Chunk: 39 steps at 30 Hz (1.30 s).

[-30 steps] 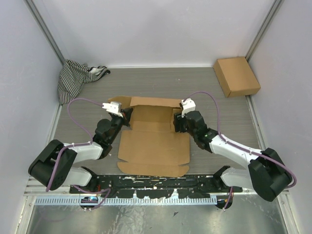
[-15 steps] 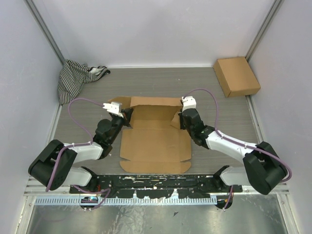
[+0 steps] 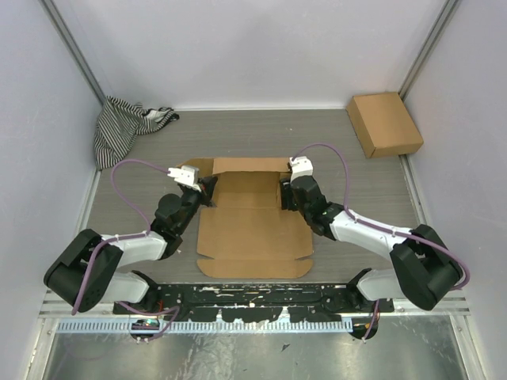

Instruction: Fold the paper box

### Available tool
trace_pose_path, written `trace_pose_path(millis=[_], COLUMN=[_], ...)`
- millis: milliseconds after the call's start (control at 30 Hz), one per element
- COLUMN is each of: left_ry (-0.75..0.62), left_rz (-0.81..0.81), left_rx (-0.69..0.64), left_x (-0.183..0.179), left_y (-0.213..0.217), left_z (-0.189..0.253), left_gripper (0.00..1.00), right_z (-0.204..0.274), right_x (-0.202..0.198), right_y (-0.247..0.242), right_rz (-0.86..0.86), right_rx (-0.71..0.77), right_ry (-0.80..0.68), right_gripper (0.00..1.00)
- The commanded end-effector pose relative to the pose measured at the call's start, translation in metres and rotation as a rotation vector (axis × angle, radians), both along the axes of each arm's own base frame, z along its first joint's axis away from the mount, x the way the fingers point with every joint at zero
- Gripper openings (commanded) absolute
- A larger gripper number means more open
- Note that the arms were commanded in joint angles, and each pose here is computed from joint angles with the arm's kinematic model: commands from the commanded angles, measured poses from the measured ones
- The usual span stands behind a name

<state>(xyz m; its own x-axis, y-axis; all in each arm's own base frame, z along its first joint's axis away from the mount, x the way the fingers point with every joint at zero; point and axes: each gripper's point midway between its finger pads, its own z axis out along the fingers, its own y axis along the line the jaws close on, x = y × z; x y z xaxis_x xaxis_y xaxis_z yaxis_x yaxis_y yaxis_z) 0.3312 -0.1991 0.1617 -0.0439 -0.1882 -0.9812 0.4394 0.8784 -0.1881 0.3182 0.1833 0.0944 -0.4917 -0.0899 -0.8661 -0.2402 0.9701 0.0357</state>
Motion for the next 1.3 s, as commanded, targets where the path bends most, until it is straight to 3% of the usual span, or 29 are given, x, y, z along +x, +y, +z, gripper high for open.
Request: trace_pose_path(millis=[0,367,567,900,1067,1200,1267], left_ry=[0.002,0.005,0.007,-0.002,0.003,0.000,0.003], left_rz=[-0.030,-0.036,-0.042,-0.029,-0.026,-0.026,-0.025], left_rx=[0.013,0.016,0.014,0.017,0.021,0.019,0.022], left_x=[-0.004,-0.004,-0.004,-0.006,-0.004,-0.004,-0.004], left_y=[-0.006,-0.008,-0.010,-0.006,-0.007,-0.008,-0.008], left_z=[-0.001,-0.003,-0.003,0.000,-0.001,0.002,0.002], left_gripper=[0.00,0.00,0.00,0.00,0.00,0.00,0.00], right_z=[0.017,-0.015,-0.025,-0.035,-0.022,-0.012,-0.007], right_x=[0.008,-0.017,-0.011,0.003,-0.003,-0.004,-0.003], right_y=[0.018,0.012,0.015,0.000,-0.002,-0.006,-0.006], right_rz=[0.063,0.114,0.104,-0.055,-0.047,-0.068,-0.074], right_rx=[0.016,-0.039,-0.045,-0.083,-0.044,-0.018,-0.012], right_ry=[-0.030,0.110,0.120,0.114,0.066,0.013,-0.017], right_gripper=[0.58,0.63,0.62,0.28,0.28,0.20,0.26])
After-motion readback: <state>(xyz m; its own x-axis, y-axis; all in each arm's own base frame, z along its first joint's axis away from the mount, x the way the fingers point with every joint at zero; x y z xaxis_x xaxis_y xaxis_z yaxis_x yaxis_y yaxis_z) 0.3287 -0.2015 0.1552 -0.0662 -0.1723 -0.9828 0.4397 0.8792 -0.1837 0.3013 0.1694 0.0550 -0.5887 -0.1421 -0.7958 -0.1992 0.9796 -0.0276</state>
